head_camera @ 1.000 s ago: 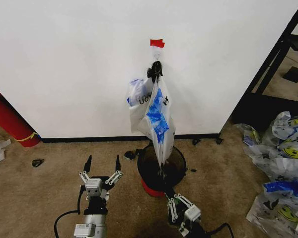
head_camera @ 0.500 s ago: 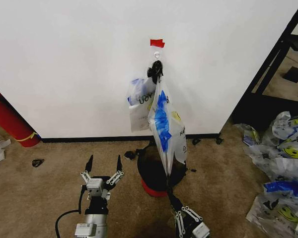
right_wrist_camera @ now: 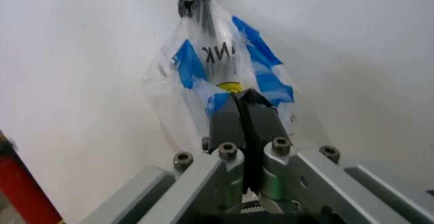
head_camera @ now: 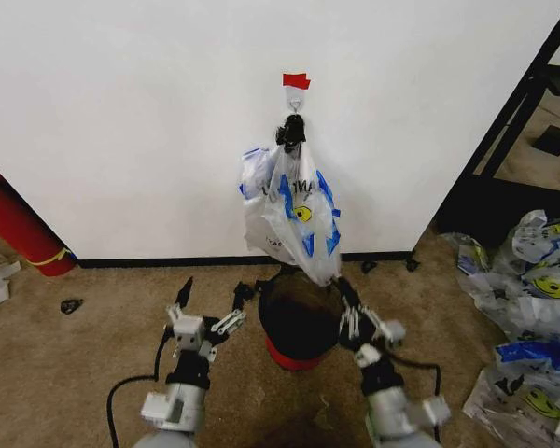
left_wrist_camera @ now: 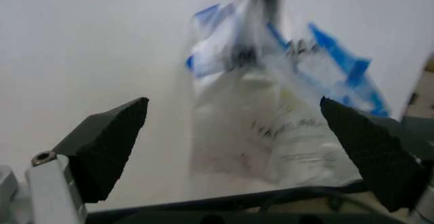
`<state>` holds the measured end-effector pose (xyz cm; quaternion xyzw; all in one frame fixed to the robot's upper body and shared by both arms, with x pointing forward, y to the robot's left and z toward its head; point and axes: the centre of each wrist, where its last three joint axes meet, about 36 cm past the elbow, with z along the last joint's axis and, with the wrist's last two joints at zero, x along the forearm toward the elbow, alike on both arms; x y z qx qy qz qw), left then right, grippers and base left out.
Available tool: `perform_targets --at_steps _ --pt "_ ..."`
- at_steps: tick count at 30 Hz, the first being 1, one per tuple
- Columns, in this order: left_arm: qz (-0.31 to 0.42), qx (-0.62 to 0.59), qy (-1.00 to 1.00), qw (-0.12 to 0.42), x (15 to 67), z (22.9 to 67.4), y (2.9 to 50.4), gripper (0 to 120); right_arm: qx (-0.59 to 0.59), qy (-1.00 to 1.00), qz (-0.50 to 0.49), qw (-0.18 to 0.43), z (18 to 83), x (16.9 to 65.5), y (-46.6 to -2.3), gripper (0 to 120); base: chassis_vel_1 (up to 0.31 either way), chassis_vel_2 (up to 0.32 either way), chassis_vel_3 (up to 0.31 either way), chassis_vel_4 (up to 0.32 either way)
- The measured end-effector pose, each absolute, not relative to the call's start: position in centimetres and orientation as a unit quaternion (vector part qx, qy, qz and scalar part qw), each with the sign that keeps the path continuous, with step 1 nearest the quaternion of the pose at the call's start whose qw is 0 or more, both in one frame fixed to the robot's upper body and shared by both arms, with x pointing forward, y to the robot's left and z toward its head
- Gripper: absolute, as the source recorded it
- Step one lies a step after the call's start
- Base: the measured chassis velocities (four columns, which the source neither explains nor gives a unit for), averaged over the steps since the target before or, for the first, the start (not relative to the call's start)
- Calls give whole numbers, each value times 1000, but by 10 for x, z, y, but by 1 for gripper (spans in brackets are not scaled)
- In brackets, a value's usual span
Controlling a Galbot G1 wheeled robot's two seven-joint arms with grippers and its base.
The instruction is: Pick up the garbage bag from the wall and place it over the trash bin.
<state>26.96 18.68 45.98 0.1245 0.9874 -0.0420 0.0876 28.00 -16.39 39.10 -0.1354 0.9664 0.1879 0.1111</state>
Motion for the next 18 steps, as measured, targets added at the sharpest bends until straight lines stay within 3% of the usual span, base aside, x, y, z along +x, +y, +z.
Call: perform_targets --at_steps 5,12,18 --pt "-78 183 979 44 278 514 195 100 -139 971 153 122 380 290 -152 0 0 0 0 0" --pt "-95 283 952 -64 304 584 183 97 -135 974 114 141 364 291 -130 0 0 0 0 0" --pt "-77 313 944 -72 337 596 159 94 -124 976 108 143 360 288 -135 0 0 0 0 0"
